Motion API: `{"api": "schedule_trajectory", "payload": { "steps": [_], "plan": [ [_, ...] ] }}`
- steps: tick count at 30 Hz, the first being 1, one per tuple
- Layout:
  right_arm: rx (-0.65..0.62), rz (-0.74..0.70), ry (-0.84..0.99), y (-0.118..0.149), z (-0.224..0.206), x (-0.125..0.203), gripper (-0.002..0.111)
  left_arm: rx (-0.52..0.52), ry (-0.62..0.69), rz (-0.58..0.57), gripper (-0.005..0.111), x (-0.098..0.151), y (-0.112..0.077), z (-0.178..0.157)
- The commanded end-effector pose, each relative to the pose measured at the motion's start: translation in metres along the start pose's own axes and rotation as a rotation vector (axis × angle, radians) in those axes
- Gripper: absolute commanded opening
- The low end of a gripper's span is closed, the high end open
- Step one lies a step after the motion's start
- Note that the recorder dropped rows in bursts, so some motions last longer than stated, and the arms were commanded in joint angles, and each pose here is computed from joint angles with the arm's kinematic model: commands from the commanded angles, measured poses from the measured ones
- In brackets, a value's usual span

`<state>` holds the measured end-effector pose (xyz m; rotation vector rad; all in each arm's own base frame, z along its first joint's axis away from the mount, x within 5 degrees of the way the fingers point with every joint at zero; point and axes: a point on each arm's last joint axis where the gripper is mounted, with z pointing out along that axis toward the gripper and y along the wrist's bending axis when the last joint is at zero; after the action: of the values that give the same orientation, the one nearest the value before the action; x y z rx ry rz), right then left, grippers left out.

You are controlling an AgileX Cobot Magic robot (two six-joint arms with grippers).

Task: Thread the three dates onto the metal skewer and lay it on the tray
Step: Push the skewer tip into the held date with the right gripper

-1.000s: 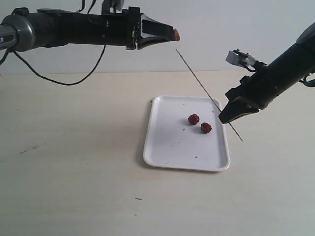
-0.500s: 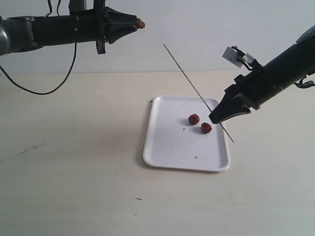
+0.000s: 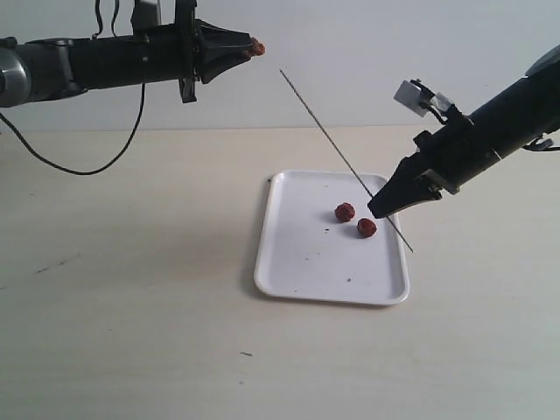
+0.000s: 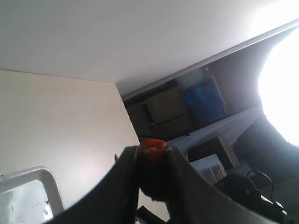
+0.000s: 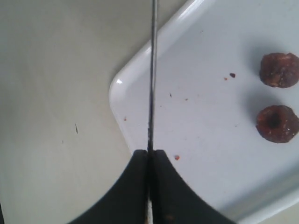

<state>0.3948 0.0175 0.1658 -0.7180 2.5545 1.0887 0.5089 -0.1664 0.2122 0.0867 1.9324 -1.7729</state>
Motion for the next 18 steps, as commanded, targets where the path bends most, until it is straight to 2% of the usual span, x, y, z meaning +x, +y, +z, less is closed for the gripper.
{"api": "schedule_trajectory", "payload": {
  "steps": [1,6,18],
  "plan": [
    [-0.024,-0.065,0.023,0.0111,0.0107,-0.0041,0.0,0.004,-0.013,-0.017,0.021,-0.0001,0.002,0.0008],
    [-0.04,-0.11,0.033,0.0186,0.0188,-0.0074,0.0,0.004,-0.013,-0.016,0.021,-0.0001,0.0018,0.0007],
    [-0.046,-0.109,0.02,0.0193,0.0188,-0.0086,0.0,0.004,-0.013,-0.014,0.021,-0.0001,0.0018,0.0007]
  ]
}}
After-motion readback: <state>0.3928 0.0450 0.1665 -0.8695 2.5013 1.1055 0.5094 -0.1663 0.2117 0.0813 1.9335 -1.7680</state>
